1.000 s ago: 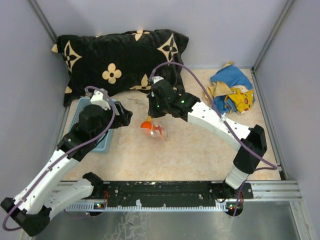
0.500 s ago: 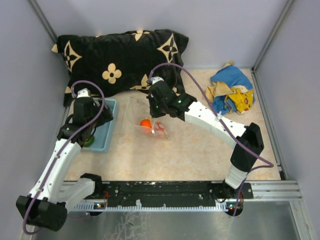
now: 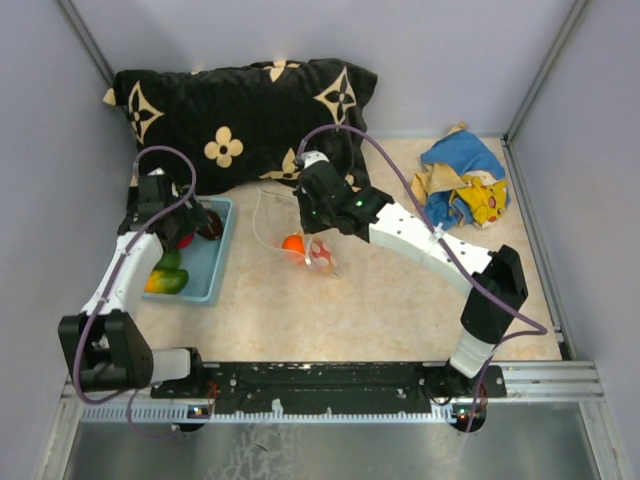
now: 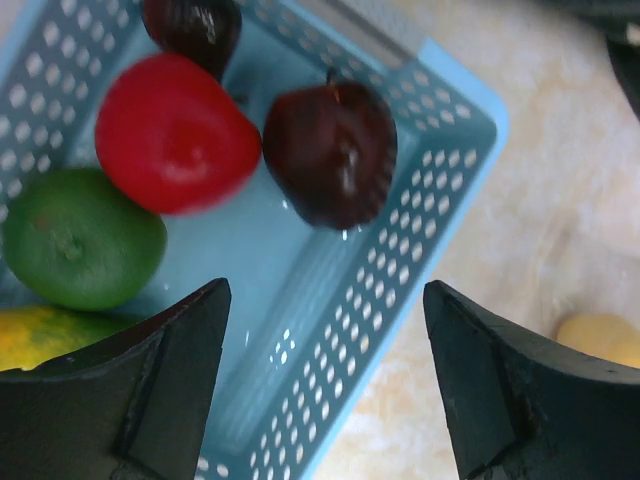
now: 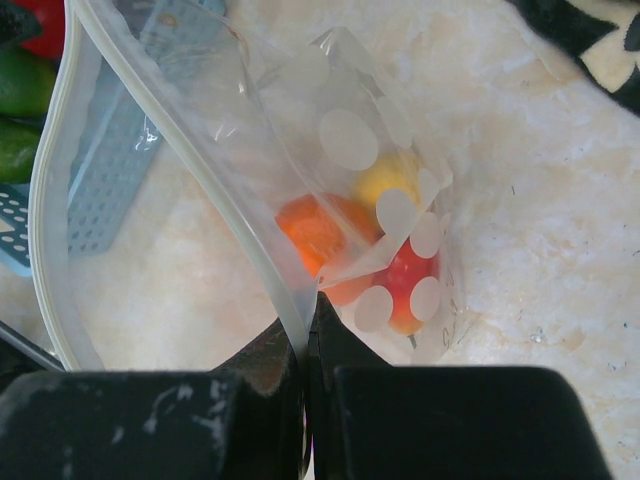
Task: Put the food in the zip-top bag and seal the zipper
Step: Pick up the fake fruit from the bin.
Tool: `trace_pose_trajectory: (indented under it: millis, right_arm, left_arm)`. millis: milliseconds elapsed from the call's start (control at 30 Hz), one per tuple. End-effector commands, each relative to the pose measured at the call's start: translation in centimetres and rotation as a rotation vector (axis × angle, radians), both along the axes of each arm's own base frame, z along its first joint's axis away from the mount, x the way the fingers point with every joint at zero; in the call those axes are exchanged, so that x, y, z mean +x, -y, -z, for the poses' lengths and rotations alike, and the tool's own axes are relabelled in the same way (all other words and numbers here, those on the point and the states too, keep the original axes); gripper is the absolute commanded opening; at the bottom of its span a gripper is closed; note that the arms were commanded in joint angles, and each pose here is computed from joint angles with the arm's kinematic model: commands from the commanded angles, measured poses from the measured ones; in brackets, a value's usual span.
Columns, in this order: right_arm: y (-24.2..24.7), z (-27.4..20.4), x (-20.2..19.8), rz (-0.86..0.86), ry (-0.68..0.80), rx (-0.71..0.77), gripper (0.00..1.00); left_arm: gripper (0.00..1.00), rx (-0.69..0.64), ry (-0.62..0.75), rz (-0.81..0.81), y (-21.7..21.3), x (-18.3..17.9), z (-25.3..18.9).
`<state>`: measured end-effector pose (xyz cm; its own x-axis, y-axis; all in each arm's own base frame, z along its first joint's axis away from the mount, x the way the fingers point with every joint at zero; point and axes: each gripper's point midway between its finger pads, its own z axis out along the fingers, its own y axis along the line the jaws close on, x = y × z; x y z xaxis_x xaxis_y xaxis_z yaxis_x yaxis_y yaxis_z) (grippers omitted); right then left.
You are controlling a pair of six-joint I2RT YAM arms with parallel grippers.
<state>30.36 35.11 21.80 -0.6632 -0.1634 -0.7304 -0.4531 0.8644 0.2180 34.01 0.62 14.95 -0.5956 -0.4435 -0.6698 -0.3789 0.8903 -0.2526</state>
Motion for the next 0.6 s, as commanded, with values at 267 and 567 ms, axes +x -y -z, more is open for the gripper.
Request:
trace_pose_trajectory:
  millis: [267,567]
  right_arm:
    - [-0.5,-1.0,1.3,0.010,0.055,0.020,0.00]
    - [-0.5,-0.7,1.3,0.013,0.050,0.015,0.00]
  left_arm:
    - [0.83,0.017,-0.080,0.018,-1.5,8.5,1.5]
    - [0.88,0.006,-0.223,0.042,-1.4,8.5,6.0]
